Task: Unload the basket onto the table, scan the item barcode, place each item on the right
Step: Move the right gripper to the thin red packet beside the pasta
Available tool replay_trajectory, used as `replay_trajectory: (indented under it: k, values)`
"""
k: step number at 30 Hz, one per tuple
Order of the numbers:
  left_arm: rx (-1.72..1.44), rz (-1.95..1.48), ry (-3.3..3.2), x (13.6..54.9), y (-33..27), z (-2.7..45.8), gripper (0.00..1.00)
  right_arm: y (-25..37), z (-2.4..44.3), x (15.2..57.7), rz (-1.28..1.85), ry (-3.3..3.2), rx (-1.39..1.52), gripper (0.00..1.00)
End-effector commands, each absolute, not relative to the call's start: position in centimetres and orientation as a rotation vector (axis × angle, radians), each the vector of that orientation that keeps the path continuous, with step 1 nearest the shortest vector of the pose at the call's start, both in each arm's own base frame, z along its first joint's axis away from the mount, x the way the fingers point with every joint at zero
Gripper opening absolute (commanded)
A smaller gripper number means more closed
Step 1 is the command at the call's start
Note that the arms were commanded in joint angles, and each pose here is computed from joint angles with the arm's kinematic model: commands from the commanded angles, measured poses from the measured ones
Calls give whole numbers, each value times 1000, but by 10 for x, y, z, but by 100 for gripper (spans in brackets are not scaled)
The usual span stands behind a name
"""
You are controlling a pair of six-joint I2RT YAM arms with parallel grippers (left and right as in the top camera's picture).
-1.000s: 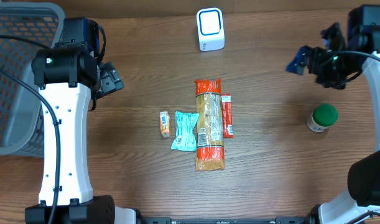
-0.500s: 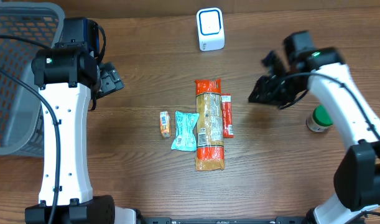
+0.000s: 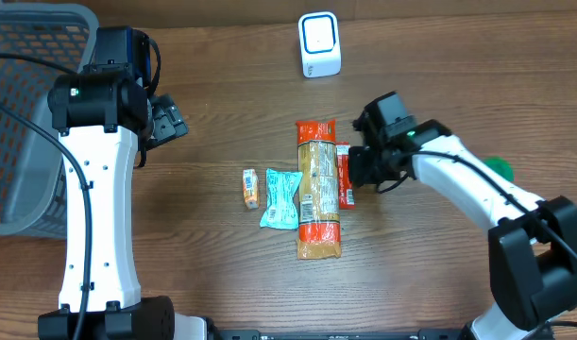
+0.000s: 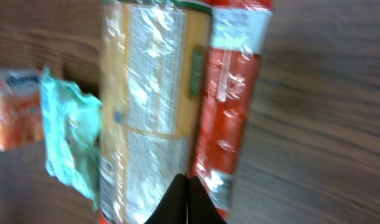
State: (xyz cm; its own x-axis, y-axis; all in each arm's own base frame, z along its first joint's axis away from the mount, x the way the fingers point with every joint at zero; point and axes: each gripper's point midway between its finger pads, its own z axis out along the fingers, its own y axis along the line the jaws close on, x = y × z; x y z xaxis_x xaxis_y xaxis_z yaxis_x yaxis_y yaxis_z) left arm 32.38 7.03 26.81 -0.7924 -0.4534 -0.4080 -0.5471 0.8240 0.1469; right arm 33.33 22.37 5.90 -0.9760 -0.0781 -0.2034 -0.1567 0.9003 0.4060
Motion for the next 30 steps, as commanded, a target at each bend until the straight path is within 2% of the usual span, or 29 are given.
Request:
replay_trajectory:
  k: [1,8,30]
  values:
    - [-735,391,2656,325,73,268,99,228,53,333,585,2877,-67,4]
    - [-734,391,2657,325,73,268,100,225,48,338,424,2837,50,4]
    - [-734,391,2657,325,73,268,100,229,24,335,513,2784,186,4]
